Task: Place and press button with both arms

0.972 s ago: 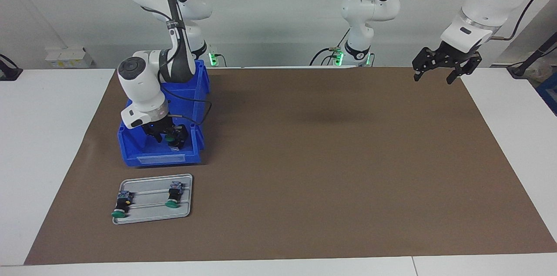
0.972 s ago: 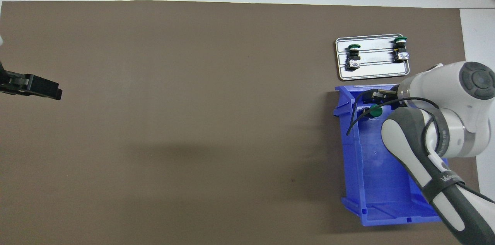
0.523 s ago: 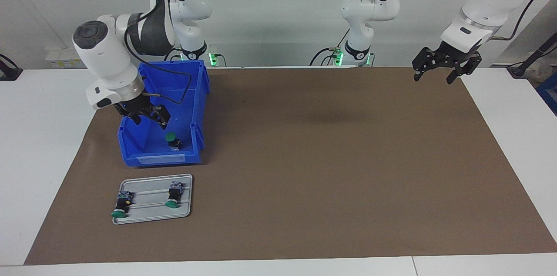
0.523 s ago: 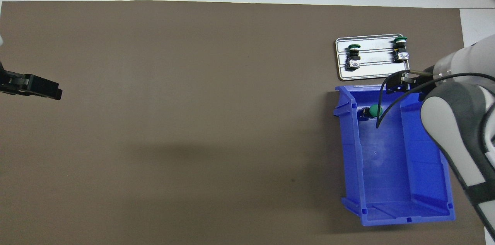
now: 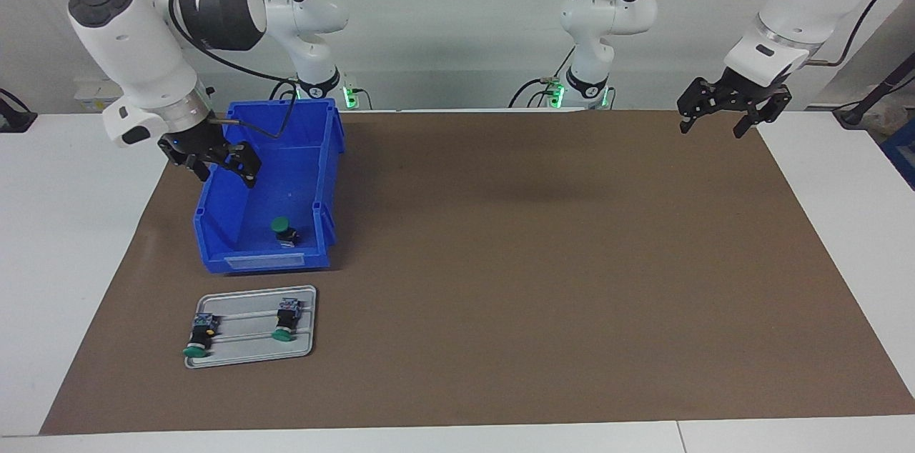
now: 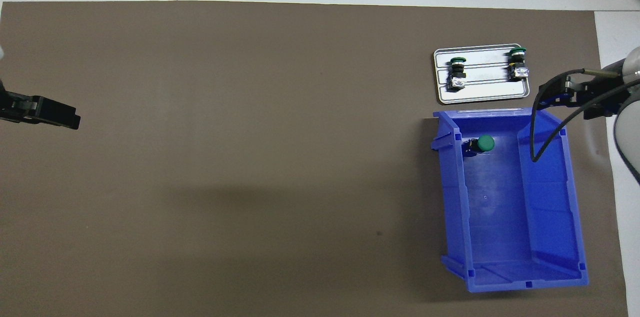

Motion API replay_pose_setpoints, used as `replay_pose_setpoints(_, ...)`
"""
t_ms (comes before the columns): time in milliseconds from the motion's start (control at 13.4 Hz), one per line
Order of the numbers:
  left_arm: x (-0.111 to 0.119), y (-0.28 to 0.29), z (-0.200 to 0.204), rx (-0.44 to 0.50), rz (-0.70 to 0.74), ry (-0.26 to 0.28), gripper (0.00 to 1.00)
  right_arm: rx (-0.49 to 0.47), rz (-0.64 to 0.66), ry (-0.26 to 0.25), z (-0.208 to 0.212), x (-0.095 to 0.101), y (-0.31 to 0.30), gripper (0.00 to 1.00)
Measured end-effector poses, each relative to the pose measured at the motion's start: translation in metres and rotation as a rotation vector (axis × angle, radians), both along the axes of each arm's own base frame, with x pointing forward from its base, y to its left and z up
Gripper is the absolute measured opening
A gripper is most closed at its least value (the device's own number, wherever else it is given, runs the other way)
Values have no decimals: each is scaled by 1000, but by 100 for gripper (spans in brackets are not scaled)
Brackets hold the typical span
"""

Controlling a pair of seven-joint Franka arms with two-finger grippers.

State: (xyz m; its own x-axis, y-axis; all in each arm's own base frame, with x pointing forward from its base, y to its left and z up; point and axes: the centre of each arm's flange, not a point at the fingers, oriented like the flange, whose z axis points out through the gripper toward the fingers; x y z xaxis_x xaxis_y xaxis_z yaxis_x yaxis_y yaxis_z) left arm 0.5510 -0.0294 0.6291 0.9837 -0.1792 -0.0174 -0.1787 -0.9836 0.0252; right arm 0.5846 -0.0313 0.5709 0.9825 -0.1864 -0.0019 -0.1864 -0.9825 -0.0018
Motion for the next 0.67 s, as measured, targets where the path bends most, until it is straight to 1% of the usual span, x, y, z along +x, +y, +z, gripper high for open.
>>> replay_pose_setpoints(75,0,0,0,0,0,0,100,0,16,-1,3,1,-7,93)
replay_pose_setpoints(374,0,0,0,0,0,0,100,0,82,23,23,10,-43,93)
replay_pose_setpoints(673,0,0,0,0,0,0,100,3,141,54,44,18,-66,94)
